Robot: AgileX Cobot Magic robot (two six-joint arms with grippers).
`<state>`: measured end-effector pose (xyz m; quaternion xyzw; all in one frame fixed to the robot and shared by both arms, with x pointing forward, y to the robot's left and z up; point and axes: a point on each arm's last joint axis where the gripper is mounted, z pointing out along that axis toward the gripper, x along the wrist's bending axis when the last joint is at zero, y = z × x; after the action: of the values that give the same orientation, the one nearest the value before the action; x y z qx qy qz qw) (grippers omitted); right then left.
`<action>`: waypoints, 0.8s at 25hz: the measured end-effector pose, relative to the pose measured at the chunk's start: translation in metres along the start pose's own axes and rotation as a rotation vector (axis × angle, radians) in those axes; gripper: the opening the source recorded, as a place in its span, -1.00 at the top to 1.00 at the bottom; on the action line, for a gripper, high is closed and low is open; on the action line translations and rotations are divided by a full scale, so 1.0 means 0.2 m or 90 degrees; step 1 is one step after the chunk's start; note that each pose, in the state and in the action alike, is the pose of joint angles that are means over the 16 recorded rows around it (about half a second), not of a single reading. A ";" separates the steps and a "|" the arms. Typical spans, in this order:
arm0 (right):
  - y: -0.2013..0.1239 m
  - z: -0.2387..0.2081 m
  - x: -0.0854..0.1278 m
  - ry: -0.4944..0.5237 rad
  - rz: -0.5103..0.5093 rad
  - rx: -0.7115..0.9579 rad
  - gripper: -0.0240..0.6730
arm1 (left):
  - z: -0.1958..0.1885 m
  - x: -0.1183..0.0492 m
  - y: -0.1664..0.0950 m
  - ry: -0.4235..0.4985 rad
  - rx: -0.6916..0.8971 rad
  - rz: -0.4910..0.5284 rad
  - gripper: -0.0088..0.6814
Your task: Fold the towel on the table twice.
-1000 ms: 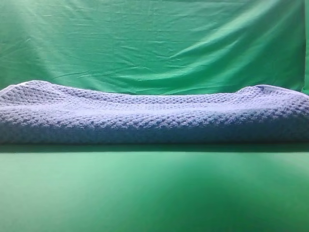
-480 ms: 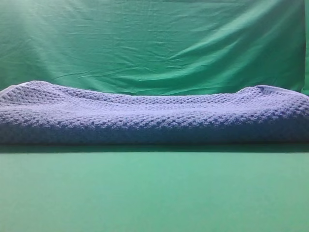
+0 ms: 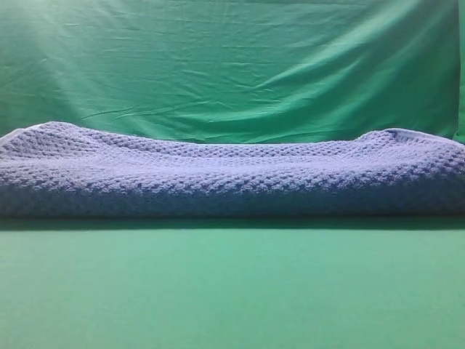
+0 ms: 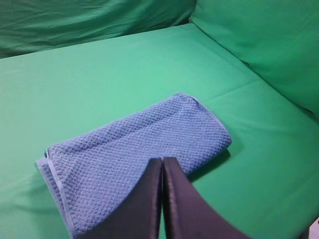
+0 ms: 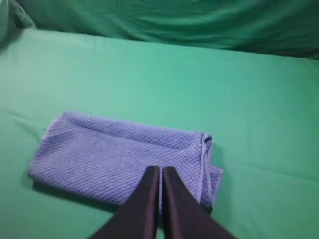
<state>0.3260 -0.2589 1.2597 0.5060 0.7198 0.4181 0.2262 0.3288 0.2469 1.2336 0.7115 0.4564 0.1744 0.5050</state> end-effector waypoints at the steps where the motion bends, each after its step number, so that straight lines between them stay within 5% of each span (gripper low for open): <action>1: -0.02 -0.04 0.01 0.001 0.003 -0.010 0.93 | -0.03 -0.02 -0.03 -0.001 -0.005 0.002 0.97; 20: -0.70 -0.30 0.03 0.006 -0.019 -0.163 0.93 | -0.28 -0.16 -0.64 -0.023 -0.142 0.026 0.97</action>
<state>0.2034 -0.2951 1.1767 0.4603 0.6690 0.5055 0.2918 0.2118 0.2602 1.1519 0.6631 0.4106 0.2213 0.5854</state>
